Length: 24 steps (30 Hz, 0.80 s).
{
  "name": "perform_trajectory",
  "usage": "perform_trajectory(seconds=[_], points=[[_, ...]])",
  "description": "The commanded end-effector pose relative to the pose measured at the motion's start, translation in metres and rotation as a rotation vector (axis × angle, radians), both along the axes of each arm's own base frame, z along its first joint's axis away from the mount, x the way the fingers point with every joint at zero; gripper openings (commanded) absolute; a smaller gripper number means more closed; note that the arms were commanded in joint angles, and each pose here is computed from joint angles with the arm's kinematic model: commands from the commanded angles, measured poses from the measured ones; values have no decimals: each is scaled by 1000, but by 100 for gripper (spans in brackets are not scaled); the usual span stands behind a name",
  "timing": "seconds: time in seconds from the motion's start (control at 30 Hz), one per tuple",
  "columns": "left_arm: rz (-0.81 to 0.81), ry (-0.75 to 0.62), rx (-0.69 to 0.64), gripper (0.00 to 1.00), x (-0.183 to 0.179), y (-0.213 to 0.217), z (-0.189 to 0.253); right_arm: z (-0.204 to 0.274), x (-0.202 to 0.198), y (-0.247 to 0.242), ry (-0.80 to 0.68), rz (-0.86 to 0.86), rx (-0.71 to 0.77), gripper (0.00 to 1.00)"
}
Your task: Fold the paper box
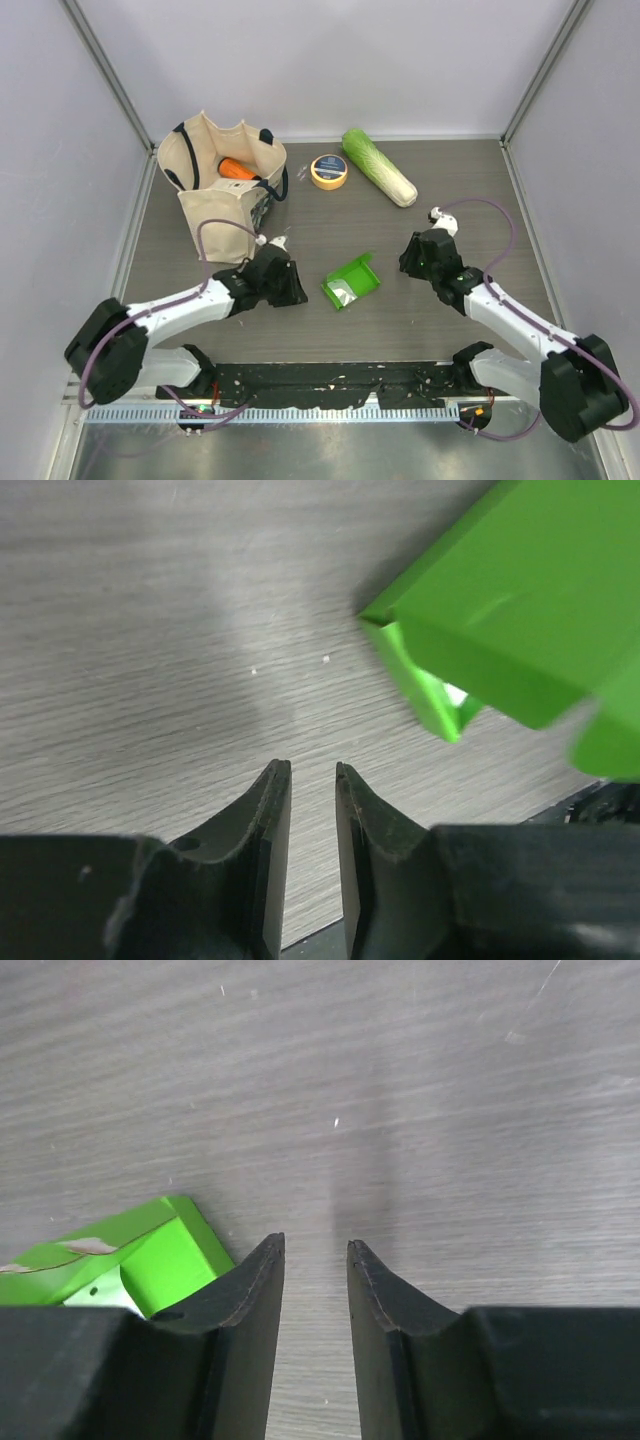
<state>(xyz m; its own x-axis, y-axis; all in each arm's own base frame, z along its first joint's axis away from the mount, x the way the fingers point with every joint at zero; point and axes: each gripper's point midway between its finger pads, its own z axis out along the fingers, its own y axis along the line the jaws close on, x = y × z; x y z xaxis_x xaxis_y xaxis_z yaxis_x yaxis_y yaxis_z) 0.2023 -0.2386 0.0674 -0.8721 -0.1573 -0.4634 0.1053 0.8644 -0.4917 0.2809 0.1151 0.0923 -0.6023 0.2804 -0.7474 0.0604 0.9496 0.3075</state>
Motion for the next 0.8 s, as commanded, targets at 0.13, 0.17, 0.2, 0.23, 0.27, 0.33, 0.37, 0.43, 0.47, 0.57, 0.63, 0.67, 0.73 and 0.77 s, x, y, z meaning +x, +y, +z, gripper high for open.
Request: perform_trajectory(seconds=[0.13, 0.17, 0.2, 0.23, 0.27, 0.33, 0.37, 0.43, 0.47, 0.57, 0.63, 0.67, 0.73, 0.77], points=[[37, 200, -81, 24, 6, -42, -40, -31, -16, 35, 122, 33, 167, 26], [39, 207, -78, 24, 9, -45, -44, -35, -17, 36, 124, 19, 157, 25], [39, 203, -86, 23, 14, -51, -41, -39, -22, 44, 134, 26, 163, 25], [51, 196, -75, 23, 19, -51, -44, -45, -27, 46, 146, 23, 159, 25], [60, 197, -56, 23, 23, -50, -50, -47, -29, 53, 145, 26, 172, 24], [68, 177, -57, 23, 35, -54, -48, -49, -38, 78, 145, 55, 238, 24], [91, 172, -26, 23, 41, -48, -53, -44, -36, 91, 124, 73, 273, 24], [115, 176, 3, 22, 52, -38, -52, -40, -38, 105, 117, 77, 283, 24], [138, 168, 28, 22, 57, -29, -53, -38, -37, 105, 114, 76, 281, 24], [193, 116, 122, 27, 62, 7, -49, -30, -36, 94, 92, 68, 219, 24], [208, 101, 171, 31, 59, 33, -42, -15, -33, 80, 42, 46, 175, 25], [211, 100, 172, 33, 58, 39, -39, -18, -36, 67, 51, 33, 111, 25], [143, 106, 92, 34, 50, 31, -27, -11, -28, 41, 20, -49, 42, 26], [122, 115, 72, 34, 47, 27, -24, -8, -21, 23, 9, -86, 24, 26]])
